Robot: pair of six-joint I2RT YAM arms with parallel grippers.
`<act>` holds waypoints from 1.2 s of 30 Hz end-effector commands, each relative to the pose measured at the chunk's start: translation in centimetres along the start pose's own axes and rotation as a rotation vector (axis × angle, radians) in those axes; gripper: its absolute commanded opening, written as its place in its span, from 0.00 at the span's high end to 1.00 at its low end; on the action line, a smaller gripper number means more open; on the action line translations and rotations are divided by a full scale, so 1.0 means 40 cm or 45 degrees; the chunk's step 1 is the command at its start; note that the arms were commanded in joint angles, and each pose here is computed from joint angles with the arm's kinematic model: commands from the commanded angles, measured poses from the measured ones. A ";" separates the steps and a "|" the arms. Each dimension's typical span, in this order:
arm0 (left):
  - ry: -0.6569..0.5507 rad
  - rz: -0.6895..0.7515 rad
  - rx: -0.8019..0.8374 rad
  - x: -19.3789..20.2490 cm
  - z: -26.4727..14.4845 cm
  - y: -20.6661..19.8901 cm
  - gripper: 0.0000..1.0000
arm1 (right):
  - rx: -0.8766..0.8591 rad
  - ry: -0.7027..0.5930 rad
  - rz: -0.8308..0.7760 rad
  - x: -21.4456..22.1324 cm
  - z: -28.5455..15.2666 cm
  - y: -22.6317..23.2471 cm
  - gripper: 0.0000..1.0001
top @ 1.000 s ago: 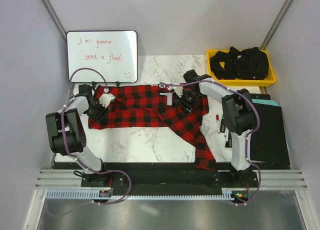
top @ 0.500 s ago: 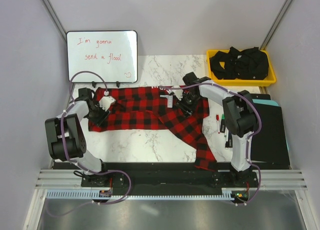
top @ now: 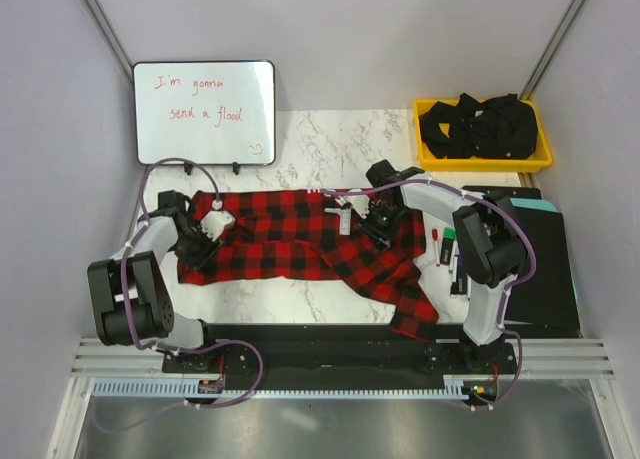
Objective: Fold and stack the long sleeve shirts
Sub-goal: Fold the shirt
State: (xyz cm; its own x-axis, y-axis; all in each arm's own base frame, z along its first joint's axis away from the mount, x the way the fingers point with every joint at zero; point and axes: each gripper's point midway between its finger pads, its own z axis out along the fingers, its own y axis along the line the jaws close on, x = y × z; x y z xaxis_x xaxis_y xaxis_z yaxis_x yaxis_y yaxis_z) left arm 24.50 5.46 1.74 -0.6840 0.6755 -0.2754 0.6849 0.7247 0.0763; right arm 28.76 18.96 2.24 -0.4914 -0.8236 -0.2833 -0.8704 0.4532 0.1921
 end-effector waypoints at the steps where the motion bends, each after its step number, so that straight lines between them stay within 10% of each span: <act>1: -0.039 0.026 0.035 -0.016 -0.069 -0.018 0.49 | 0.104 -0.061 -0.018 -0.040 -0.055 -0.032 0.62; 11: -0.090 -0.034 0.029 -0.085 -0.071 0.070 0.51 | 0.118 -0.102 0.014 -0.077 -0.063 -0.047 0.87; 20: -0.397 0.074 0.031 -0.202 -0.150 0.043 0.40 | 0.070 -0.211 0.106 -0.115 -0.116 -0.030 0.44; 28: -0.786 0.717 0.144 -0.402 -0.308 -0.357 0.09 | -0.021 -0.565 0.270 -0.158 -0.335 0.001 0.19; 33: -0.910 1.114 0.364 -0.463 -0.293 -0.714 0.09 | -0.010 -0.612 0.380 -0.077 -0.389 -0.017 0.17; 36: -0.897 1.042 0.479 -0.513 -0.288 -0.803 0.19 | -0.087 -0.499 0.179 0.002 -0.390 0.053 0.27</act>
State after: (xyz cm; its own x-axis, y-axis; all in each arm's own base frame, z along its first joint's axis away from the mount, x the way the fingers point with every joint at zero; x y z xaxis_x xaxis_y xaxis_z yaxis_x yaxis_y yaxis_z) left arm 13.81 -25.54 15.59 0.3404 0.6398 -0.6890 0.9367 -0.1667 0.3079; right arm 32.56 15.22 18.18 -0.6223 -0.4464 -0.6430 -0.7209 0.6470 0.2485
